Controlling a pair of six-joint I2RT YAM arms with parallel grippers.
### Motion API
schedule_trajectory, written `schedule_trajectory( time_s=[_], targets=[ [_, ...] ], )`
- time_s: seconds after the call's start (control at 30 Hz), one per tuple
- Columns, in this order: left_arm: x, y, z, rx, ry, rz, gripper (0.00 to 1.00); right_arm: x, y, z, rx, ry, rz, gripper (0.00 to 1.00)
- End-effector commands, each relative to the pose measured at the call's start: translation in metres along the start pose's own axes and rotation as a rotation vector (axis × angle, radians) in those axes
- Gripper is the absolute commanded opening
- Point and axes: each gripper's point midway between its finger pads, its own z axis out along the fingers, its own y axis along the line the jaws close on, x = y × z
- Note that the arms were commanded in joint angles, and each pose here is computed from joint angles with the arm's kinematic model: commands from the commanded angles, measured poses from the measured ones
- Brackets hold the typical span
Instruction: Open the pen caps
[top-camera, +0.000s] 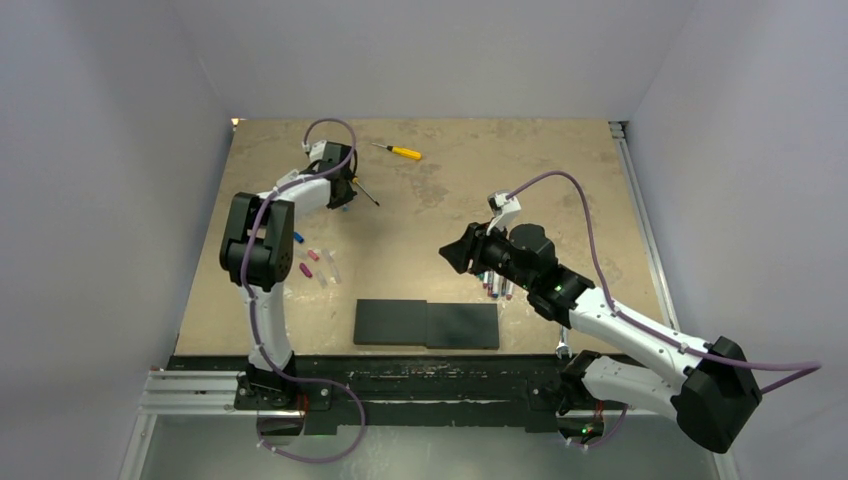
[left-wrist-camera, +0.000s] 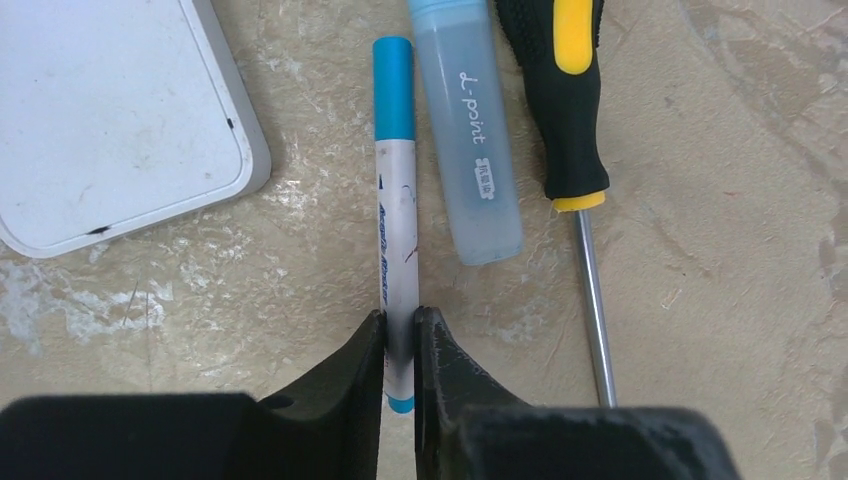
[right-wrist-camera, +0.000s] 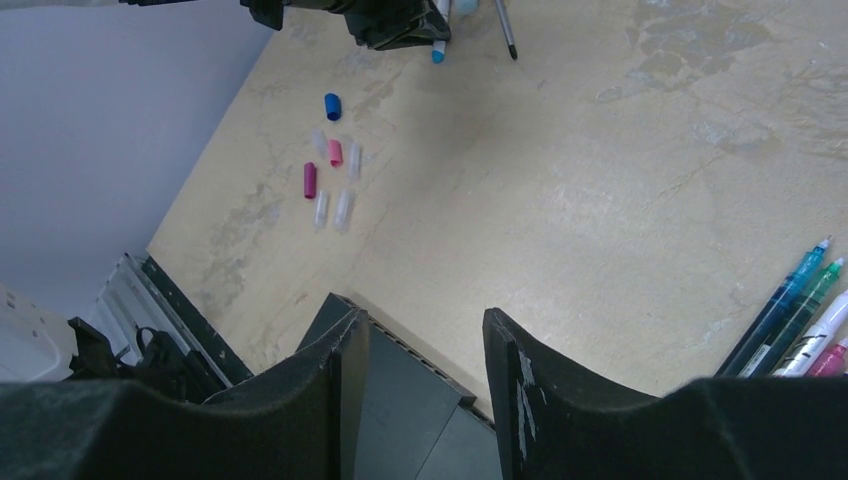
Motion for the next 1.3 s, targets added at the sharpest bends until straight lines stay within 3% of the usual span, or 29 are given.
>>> schedule_trajectory(
  time_s=[0.0, 0.03, 0.2, 0.4, 0.57, 0.73, 0.97, 1.27],
  targets=[
    [0.013, 0.010, -0.003, 0.008, 0.033, 0.010, 0.06, -0.004, -0.003, -0.005, 0.020, -0.025, -0.012, 0.48],
    [0.013, 0.012, -0.008, 0.015, 0.033, 0.007, 0.00, -0.005, -0.003, -0.005, 0.020, -0.025, -0.012, 0.48],
    [-0.004, 0.006, -0.057, 0.128, -0.018, -0.043, 0.00, -0.010, 0.000, -0.009, 0.016, -0.033, -0.022, 0.48],
    [-0.033, -0.014, -0.167, 0.399, -0.130, -0.085, 0.00, -0.024, 0.010, -0.016, -0.017, -0.066, -0.057, 0.49],
    [-0.022, -0.056, -0.278, 0.926, -0.234, -0.093, 0.00, -0.031, 0.031, -0.020, -0.121, -0.078, -0.063, 0.55],
    [0.035, -0.066, -0.372, 1.401, -0.299, -0.024, 0.00, -0.050, 0.073, -0.034, -0.323, -0.140, -0.005, 0.69],
    [0.077, -0.050, -0.424, 1.702, -0.296, -0.040, 0.00, -0.092, 0.109, -0.058, -0.493, -0.309, 0.087, 0.77],
    [0.079, -0.047, -0.454, 1.816, -0.325, -0.027, 0.00, -0.096, 0.133, -0.040, -0.576, -0.286, 0.130, 0.76]
  ],
)
